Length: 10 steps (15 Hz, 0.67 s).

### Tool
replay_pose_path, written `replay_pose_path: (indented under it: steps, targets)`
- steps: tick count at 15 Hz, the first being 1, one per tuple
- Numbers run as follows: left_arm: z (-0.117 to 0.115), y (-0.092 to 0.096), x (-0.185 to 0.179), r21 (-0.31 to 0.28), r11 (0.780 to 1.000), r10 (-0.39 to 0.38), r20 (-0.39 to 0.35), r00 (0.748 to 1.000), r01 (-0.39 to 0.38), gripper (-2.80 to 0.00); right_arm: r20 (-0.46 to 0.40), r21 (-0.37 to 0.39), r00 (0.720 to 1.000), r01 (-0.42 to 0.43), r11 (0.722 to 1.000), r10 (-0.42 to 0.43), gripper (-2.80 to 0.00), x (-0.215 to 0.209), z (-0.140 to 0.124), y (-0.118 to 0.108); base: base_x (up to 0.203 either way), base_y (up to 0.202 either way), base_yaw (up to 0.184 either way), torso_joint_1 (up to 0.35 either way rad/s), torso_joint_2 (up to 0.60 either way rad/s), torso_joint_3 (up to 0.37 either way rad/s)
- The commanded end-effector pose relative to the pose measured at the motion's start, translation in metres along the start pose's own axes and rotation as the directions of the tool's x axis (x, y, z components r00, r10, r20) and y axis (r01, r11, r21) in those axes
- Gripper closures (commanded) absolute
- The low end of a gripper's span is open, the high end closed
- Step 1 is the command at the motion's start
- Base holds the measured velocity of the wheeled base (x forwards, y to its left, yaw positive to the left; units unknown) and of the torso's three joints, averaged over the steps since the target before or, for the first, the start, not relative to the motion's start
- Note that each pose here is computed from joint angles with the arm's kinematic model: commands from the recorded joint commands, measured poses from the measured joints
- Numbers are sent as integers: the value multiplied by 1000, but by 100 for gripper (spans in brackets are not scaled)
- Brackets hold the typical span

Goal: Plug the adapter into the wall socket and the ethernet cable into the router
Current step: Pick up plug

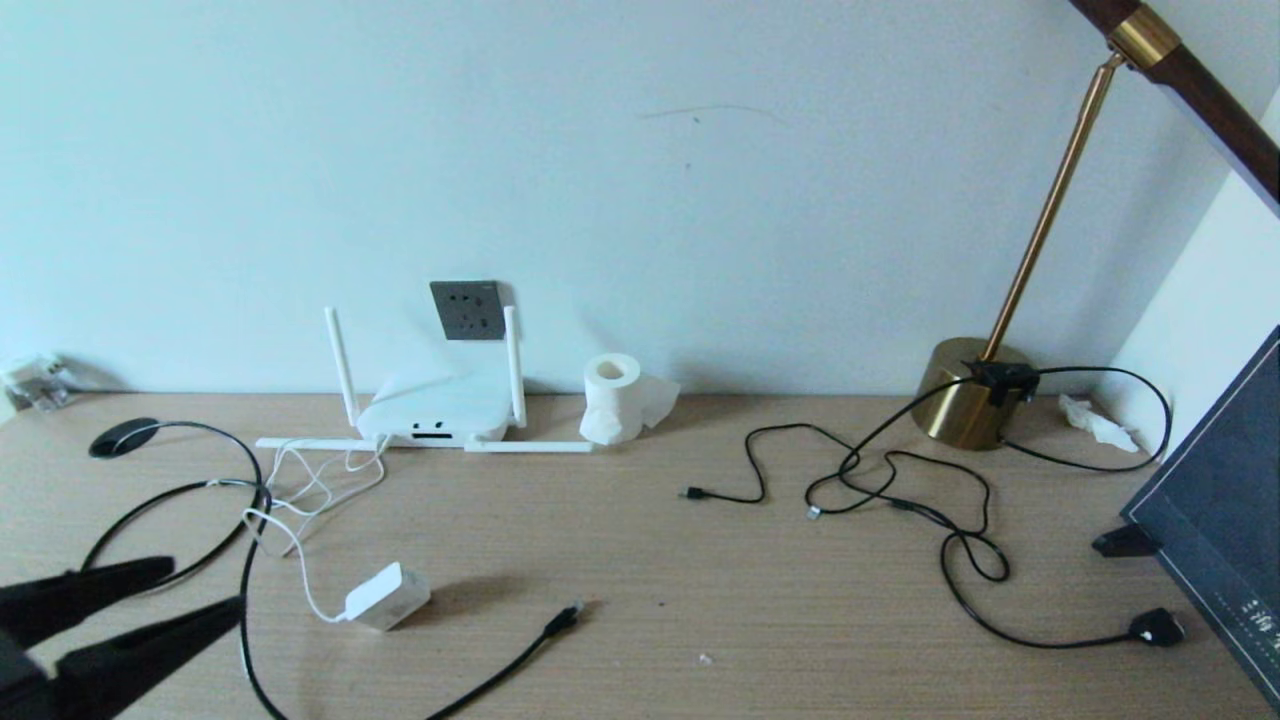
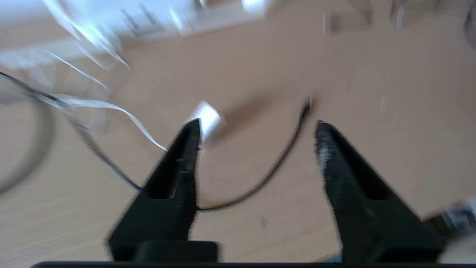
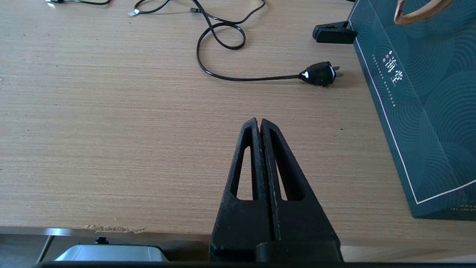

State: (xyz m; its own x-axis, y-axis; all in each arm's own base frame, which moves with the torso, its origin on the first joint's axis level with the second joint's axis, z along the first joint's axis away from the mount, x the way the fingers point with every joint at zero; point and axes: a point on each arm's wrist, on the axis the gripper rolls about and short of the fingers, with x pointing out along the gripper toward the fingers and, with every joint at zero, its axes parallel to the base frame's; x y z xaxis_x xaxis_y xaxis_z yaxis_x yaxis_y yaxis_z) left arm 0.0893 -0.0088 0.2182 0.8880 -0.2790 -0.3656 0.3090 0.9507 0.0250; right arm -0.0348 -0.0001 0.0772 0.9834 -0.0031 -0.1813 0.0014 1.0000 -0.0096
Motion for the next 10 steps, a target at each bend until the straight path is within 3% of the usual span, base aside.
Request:
replay_pose_path:
  steps: [1,5,7,10]
  targets:
    - [-3,12,54,-41,998,-57,-208,976,49,-280,-1,0,1000,0,1000,0,0,0,0,0,0,0,0,0,0,0]
    - [-23,22,112,-25,991,-133,-411,902,134,-280,-2,0,1000,0,1000,0,0,0,0,0,0,0,0,0,0,0]
    - [-37,22,118,74,977,-143,-456,878,198,-280,-2,0,1000,0,1000,0,0,0,0,0,0,0,0,0,0,0]
    - [-48,22,113,274,914,-139,-478,867,298,-280,-2,0,1000,0,1000,0,0,0,0,0,0,0,0,0,0,0]
